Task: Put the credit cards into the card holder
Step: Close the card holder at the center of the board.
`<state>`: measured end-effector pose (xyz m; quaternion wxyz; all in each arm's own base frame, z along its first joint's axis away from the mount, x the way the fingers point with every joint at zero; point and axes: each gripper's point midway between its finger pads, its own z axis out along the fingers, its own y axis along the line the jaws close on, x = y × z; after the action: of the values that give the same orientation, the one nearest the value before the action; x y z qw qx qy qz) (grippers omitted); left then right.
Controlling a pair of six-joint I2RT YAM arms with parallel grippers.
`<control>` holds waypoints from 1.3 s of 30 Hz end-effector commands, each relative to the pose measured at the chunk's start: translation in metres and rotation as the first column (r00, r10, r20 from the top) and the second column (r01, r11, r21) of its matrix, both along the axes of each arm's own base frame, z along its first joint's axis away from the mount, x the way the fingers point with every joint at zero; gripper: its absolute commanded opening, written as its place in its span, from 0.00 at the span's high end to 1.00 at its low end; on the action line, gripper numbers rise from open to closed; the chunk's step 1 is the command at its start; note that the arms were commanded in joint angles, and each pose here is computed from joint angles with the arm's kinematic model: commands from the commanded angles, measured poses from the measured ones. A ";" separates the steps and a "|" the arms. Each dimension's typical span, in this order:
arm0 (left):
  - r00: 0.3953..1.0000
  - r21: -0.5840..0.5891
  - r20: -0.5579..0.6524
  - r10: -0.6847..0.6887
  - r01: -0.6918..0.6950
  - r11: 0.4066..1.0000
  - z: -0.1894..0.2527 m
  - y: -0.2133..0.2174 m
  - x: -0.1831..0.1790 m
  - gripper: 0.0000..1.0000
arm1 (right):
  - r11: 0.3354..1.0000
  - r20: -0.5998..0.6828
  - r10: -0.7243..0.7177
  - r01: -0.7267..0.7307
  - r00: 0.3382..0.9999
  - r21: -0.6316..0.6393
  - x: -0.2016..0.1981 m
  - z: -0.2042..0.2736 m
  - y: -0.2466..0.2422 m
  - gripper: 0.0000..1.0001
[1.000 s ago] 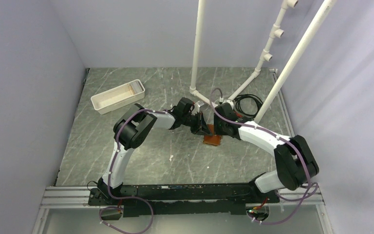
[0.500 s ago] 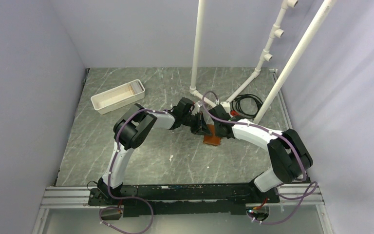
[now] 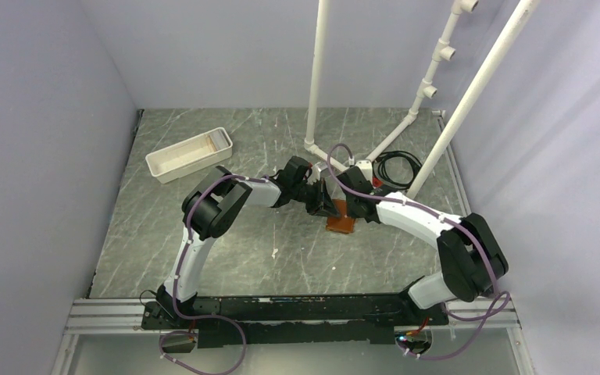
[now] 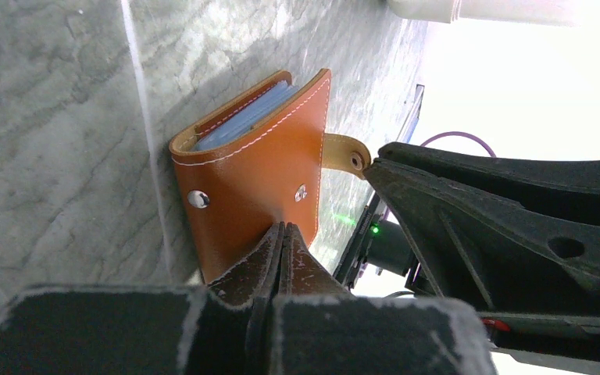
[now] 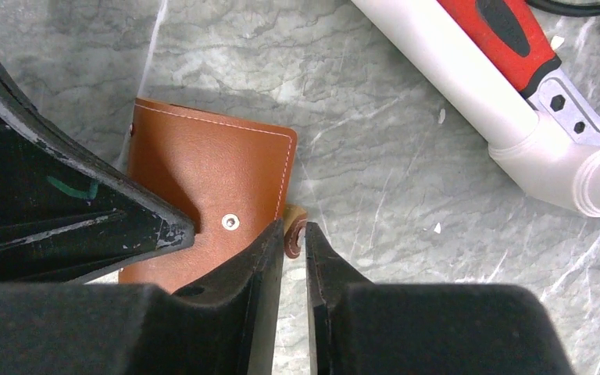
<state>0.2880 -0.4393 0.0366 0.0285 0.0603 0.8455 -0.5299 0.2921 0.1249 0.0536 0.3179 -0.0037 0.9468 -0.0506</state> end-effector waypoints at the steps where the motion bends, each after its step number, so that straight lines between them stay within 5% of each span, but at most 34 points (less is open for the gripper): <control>1: 1.000 0.087 0.006 0.010 -0.010 0.996 -0.023 0.008 -0.009 1.00 | 1.000 0.053 -0.013 0.013 0.999 0.015 0.005 0.019 0.000 0.82; 5: 1.000 0.085 0.006 0.007 -0.008 0.996 -0.022 0.007 -0.009 1.00 | 1.000 0.035 -0.003 0.002 0.999 0.008 0.004 0.013 0.001 0.82; 10: 1.000 0.084 0.005 0.005 -0.005 0.996 -0.023 0.007 -0.010 1.00 | 0.999 0.030 0.025 -0.026 0.999 0.032 0.006 0.010 0.009 0.65; 15: 1.000 0.080 0.000 0.007 -0.007 0.997 -0.023 0.007 -0.011 1.00 | 0.998 0.016 0.057 -0.057 0.998 0.027 0.013 0.006 0.018 0.59; 24: 1.000 0.079 0.001 0.005 -0.005 0.997 -0.024 0.007 -0.011 1.00 | 0.998 0.012 0.059 -0.059 0.998 -0.025 0.014 0.003 0.018 0.66; 33: 1.000 0.073 -0.003 0.008 -0.008 0.997 -0.023 0.007 -0.011 1.00 | 0.992 -0.015 0.095 -0.096 0.995 -0.087 0.011 -0.001 0.027 0.55; 39: 1.000 0.075 -0.003 0.004 -0.004 0.997 -0.024 0.008 -0.013 1.00 | 0.991 0.003 0.070 -0.069 0.998 -0.112 0.014 0.002 0.022 0.64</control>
<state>0.2877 -0.4390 0.0365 0.0331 0.0629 0.8427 -0.5336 0.2958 0.1495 0.0424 0.3026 -0.0643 0.9481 -0.0741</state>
